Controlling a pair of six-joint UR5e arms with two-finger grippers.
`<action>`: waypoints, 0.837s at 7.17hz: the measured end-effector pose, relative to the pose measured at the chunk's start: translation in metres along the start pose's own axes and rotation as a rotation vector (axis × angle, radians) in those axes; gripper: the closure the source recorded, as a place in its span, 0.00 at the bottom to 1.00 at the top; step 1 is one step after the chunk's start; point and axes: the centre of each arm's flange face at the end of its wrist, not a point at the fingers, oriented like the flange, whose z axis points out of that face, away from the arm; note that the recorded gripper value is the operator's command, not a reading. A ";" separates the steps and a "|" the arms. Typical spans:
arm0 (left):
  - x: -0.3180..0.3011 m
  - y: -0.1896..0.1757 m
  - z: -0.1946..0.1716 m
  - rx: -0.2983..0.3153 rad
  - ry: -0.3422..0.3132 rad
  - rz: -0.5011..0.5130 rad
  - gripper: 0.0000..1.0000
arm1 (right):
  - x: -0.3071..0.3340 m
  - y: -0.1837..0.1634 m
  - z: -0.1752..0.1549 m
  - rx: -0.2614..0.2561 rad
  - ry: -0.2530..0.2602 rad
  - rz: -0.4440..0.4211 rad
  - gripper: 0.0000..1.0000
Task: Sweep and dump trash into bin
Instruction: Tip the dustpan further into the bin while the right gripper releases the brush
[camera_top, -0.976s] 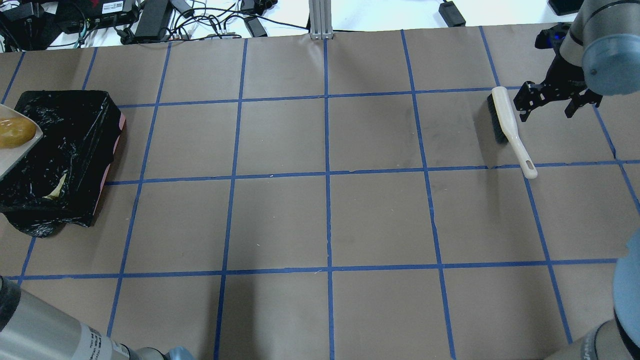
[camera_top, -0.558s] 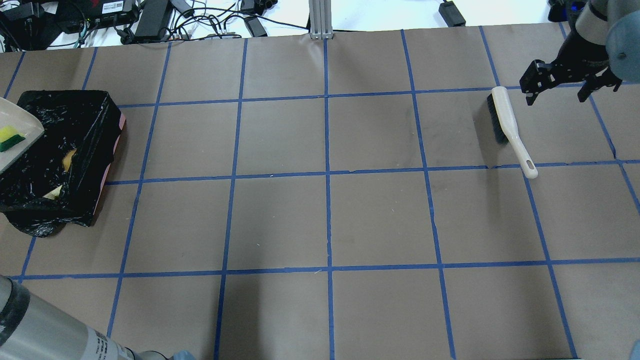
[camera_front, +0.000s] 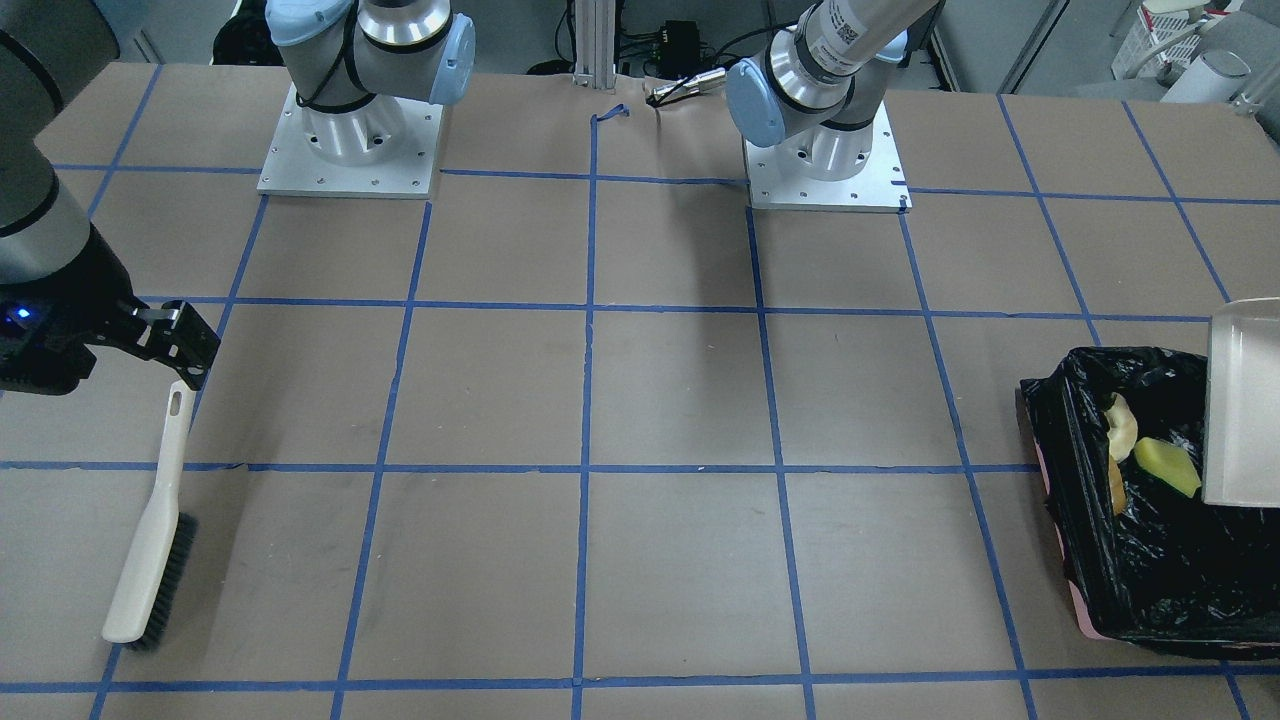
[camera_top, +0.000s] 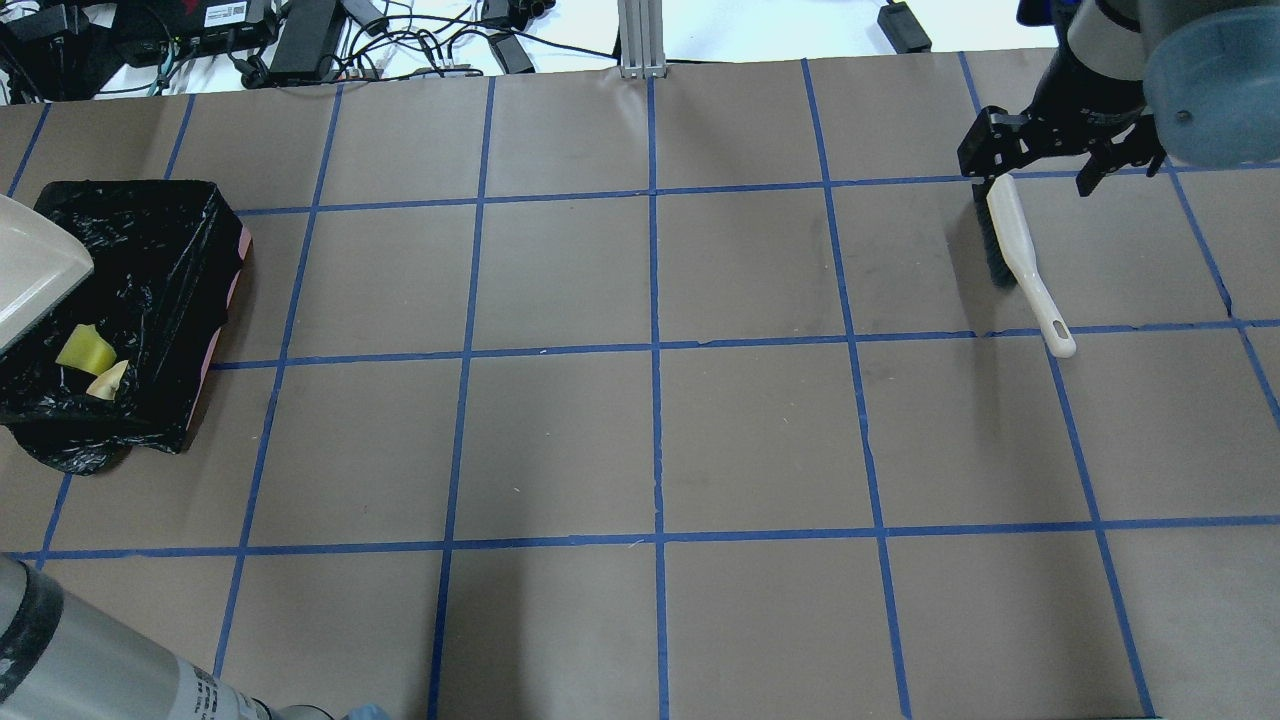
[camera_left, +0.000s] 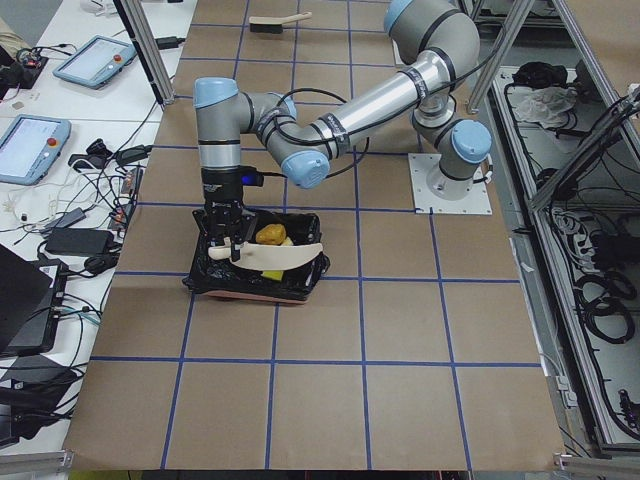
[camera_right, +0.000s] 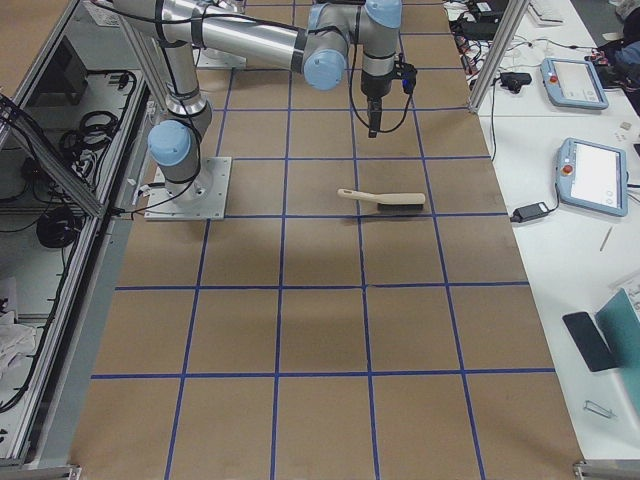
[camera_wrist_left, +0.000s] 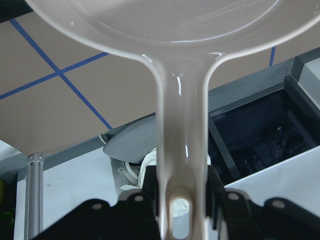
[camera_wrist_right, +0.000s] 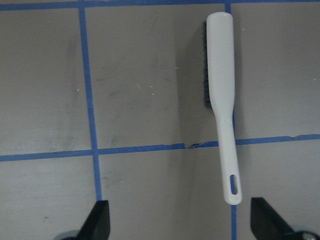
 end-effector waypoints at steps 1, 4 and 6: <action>0.001 0.001 -0.002 0.003 -0.017 0.002 1.00 | -0.029 0.007 -0.006 0.004 -0.025 0.003 0.00; 0.002 0.002 -0.015 0.088 -0.168 -0.004 1.00 | -0.068 0.042 -0.047 0.010 -0.114 -0.004 0.00; -0.007 -0.014 -0.025 0.250 -0.284 -0.026 1.00 | -0.071 0.063 -0.052 -0.057 -0.146 -0.038 0.00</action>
